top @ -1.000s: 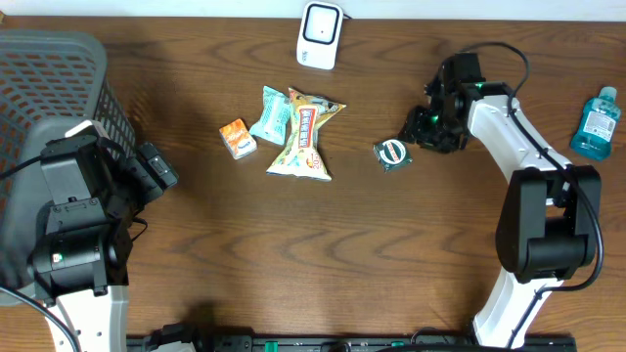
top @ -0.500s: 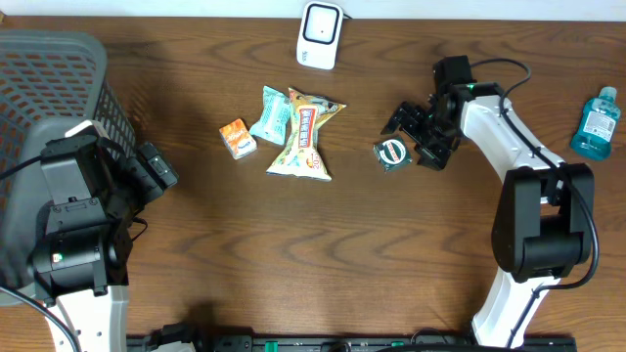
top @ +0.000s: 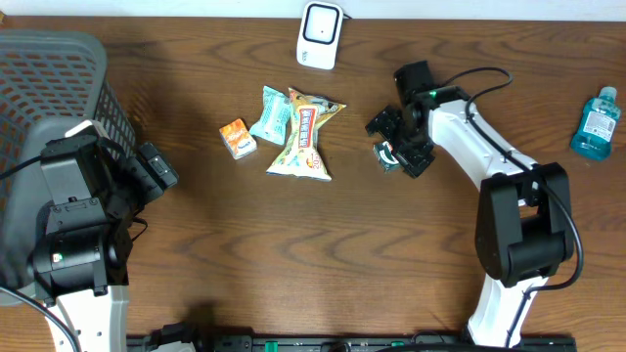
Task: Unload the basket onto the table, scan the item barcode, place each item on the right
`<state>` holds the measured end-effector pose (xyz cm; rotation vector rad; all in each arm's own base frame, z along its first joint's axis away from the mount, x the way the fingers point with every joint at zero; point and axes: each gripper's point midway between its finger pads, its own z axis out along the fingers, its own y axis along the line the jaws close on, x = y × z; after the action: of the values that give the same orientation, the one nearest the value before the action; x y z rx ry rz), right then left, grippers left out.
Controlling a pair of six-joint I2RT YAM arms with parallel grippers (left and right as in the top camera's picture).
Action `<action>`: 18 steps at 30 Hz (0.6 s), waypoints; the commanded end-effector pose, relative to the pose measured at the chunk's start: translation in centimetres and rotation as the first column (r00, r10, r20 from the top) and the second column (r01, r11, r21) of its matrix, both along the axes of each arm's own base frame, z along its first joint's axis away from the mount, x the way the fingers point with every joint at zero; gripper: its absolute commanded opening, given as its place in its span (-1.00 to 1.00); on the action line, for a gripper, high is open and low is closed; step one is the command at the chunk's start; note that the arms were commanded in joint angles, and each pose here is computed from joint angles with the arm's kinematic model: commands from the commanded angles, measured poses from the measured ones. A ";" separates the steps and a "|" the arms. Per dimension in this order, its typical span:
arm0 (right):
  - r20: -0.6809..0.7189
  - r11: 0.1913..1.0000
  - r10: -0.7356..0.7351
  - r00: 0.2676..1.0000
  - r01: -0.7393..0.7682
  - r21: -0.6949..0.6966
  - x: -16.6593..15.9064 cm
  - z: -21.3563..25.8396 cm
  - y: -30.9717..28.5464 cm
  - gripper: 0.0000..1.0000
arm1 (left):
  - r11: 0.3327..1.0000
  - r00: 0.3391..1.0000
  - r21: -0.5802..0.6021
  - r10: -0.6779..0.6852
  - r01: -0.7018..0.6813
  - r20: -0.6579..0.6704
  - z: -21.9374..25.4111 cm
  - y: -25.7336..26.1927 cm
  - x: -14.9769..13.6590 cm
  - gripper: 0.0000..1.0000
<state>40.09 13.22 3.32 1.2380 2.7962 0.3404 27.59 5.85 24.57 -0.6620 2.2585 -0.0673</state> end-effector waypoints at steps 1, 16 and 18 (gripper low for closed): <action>-0.019 0.988 -0.112 0.994 0.109 -0.108 -0.2 -1.8 -1.8 0.99 | 1.000 1.000 0.003 0.021 -0.021 0.003 0.2 0.4 0.0 0.96; -0.044 0.980 -0.142 0.989 0.135 -0.147 -0.3 -4.5 -1.6 0.99 | 1.000 1.000 0.003 0.021 -0.021 0.003 0.2 0.4 0.0 0.95; -0.041 0.980 -0.142 0.989 0.135 -0.145 -0.2 -4.5 -1.6 0.96 | 1.000 1.000 0.003 0.021 -0.021 0.003 0.2 0.4 0.0 0.96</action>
<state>40.52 11.66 0.54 1.3935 2.6893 0.1615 27.59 5.85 24.57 -0.6620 2.2585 -0.0673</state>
